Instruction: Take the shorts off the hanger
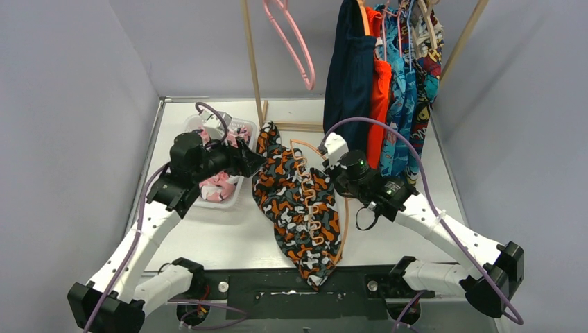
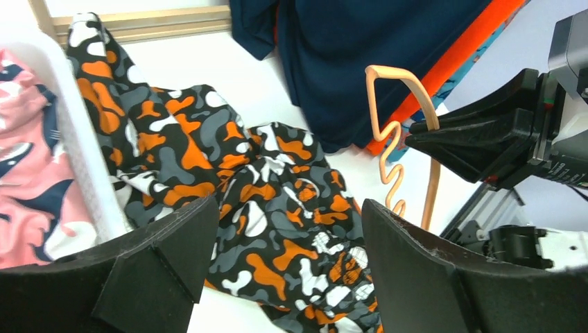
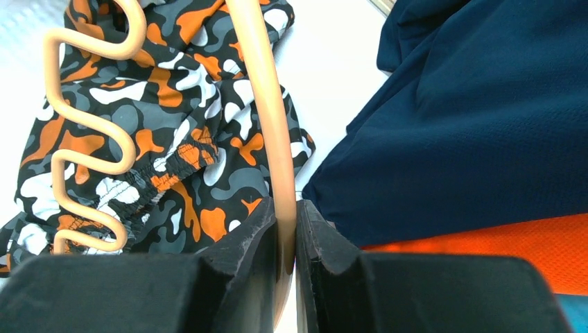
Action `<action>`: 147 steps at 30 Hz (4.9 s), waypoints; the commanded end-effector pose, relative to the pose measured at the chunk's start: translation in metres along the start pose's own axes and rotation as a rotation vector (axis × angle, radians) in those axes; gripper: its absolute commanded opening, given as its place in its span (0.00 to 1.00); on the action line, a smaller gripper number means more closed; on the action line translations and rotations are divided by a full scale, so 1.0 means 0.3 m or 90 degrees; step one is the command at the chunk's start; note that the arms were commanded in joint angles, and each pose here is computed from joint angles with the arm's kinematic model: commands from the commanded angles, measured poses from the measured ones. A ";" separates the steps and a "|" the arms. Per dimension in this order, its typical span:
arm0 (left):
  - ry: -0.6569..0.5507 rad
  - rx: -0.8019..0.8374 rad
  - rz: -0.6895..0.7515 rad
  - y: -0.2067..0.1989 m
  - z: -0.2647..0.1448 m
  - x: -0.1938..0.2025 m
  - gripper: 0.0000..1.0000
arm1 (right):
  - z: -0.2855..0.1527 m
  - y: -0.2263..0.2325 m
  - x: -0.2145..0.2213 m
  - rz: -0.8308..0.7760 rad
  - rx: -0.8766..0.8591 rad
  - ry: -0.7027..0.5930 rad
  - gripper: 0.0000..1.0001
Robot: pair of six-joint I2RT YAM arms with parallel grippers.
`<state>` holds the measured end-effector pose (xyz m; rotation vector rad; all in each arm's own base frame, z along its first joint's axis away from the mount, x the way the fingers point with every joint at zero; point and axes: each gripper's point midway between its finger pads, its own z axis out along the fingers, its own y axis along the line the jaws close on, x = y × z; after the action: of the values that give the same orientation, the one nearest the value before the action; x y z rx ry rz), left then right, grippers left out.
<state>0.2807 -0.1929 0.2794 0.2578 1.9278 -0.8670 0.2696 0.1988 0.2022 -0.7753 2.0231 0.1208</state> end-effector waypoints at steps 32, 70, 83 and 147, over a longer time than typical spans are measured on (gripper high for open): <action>0.032 0.081 -0.163 -0.259 0.324 0.130 0.00 | -0.075 0.014 -0.192 0.061 0.038 -0.078 0.00; -0.189 0.287 -0.115 -0.384 0.076 -0.040 0.00 | 0.049 0.132 0.118 0.564 -0.010 -0.158 0.71; -0.207 0.247 -0.111 -0.347 0.037 -0.044 0.00 | -0.055 0.046 -0.043 0.403 0.036 -0.262 0.01; 0.154 -0.090 -0.096 0.002 0.210 0.470 0.00 | -0.405 -0.202 -0.315 0.251 0.254 -0.303 0.00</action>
<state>0.2436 -0.3022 0.1743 0.2843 2.1399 -1.0812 0.2450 0.1655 0.3187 -0.2008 1.7518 0.0868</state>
